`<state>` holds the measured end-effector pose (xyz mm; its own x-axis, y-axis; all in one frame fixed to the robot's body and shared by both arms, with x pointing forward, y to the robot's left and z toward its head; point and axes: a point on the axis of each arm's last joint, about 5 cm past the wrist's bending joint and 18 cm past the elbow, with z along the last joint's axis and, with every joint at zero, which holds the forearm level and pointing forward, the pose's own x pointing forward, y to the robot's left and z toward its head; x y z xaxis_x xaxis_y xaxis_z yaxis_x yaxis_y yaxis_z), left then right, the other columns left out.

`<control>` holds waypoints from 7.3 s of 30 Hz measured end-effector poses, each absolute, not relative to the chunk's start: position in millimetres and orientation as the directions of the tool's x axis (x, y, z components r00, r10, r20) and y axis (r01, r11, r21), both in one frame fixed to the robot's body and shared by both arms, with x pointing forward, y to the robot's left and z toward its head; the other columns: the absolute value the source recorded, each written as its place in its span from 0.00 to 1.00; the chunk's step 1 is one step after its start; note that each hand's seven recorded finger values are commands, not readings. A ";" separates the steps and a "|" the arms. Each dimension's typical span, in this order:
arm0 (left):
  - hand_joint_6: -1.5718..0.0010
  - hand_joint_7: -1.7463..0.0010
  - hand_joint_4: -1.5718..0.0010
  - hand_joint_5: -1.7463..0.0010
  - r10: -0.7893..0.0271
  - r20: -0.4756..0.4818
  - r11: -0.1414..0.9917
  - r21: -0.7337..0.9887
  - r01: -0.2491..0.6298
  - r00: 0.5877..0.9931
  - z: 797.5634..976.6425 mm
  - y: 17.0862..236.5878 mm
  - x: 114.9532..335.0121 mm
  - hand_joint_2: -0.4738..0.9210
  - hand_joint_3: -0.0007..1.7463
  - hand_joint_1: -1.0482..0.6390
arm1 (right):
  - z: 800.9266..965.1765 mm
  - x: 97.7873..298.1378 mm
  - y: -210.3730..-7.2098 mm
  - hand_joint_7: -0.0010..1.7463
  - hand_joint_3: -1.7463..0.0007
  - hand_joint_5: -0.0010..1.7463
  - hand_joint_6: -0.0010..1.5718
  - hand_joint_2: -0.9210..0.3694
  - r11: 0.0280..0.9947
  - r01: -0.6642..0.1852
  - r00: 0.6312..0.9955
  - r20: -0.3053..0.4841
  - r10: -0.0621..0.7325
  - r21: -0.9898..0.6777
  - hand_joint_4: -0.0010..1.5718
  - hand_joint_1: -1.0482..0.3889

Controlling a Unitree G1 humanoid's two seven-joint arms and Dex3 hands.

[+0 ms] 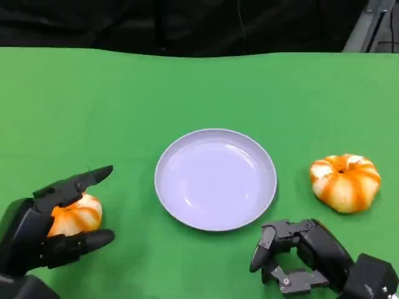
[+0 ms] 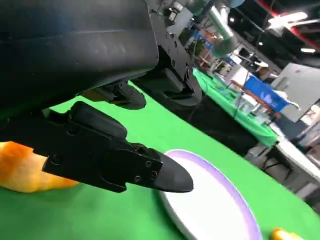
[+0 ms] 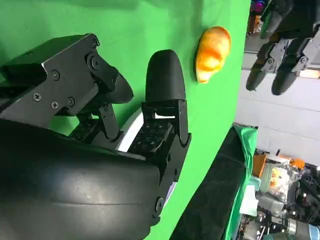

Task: Grasp the bread from the table and place it into the plate.

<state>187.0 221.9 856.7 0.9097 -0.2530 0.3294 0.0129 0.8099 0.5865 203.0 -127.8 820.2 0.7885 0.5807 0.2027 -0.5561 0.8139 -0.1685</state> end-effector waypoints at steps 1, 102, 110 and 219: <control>0.62 0.99 0.70 1.00 -0.250 0.320 0.803 0.596 0.011 0.914 856.3 221.6 187.5 1.00 0.10 0.14 | 820.3 203.0 -127.9 0.63 0.37 0.80 0.62 0.28 0.814 -0.555 0.789 0.203 0.580 -0.168 0.63 0.84; 0.71 0.15 0.74 0.04 -0.056 0.001 0.530 0.847 0.029 0.998 825.9 228.1 216.9 0.98 0.00 0.55 | 821.7 204.1 -129.9 0.62 0.37 0.79 0.62 0.29 0.817 -0.550 0.790 0.210 0.576 -0.173 0.64 0.85; 0.73 0.10 0.74 0.00 -0.027 0.043 0.534 0.845 -0.021 0.999 824.8 227.5 216.5 0.98 0.00 0.55 | 821.7 204.1 -130.0 0.62 0.37 0.79 0.62 0.29 0.818 -0.549 0.791 0.209 0.575 -0.174 0.64 0.85; 0.67 0.15 0.67 0.00 -0.326 0.416 0.613 0.776 -0.145 0.849 883.1 180.1 221.3 0.96 0.00 0.59 | 821.4 203.7 -124.2 0.63 0.37 0.79 0.62 0.28 0.822 -0.546 0.794 0.213 0.569 -0.159 0.64 0.87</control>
